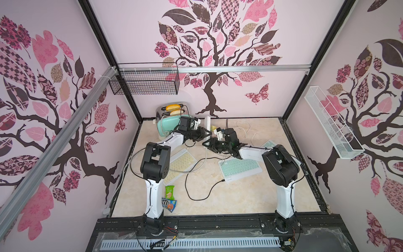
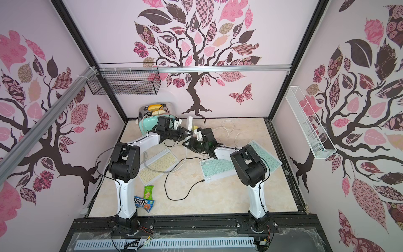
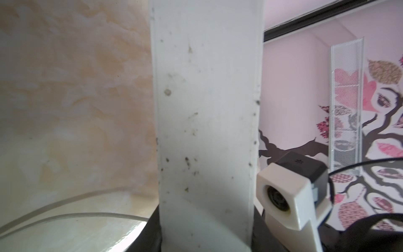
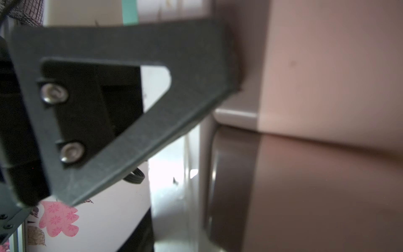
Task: Unplug the wireless keyboard
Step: Pick up the socket from the center of the board, then remove the plug from the socket.
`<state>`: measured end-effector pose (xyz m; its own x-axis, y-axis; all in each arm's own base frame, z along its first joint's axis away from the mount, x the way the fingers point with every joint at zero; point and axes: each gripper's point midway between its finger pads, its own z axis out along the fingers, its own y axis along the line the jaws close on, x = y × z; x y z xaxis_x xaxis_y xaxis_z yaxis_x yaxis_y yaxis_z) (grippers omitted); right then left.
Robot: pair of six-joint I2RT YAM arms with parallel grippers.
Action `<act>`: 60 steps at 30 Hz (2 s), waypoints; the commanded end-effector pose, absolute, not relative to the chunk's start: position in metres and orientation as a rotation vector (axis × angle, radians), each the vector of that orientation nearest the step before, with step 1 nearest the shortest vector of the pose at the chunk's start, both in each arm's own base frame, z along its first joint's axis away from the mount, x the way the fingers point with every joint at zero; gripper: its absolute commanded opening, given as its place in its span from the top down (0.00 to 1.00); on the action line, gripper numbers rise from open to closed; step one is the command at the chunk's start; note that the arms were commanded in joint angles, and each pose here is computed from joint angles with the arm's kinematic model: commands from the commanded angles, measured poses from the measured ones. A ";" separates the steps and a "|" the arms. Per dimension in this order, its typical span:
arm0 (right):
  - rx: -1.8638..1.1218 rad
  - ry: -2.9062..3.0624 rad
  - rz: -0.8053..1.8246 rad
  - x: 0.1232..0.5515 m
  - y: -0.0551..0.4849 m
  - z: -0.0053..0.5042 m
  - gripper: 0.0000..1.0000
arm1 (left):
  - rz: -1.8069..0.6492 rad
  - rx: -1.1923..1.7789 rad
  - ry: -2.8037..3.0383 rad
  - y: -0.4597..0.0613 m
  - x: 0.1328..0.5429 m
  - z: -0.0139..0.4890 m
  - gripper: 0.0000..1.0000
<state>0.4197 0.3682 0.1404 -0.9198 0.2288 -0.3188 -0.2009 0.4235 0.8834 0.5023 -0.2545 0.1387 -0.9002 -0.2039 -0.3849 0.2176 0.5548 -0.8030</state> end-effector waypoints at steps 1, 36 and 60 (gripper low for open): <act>-0.088 2.144 1.547 0.412 0.358 0.206 0.29 | -1.268 0.138 2.180 -0.247 0.513 0.192 1.00; -0.183 1.805 1.860 0.424 0.311 0.240 0.20 | -1.518 0.470 2.000 -0.253 0.458 0.292 1.00; -0.209 1.653 2.009 0.419 0.336 0.261 0.60 | -1.583 0.489 1.978 -0.256 0.450 0.301 1.00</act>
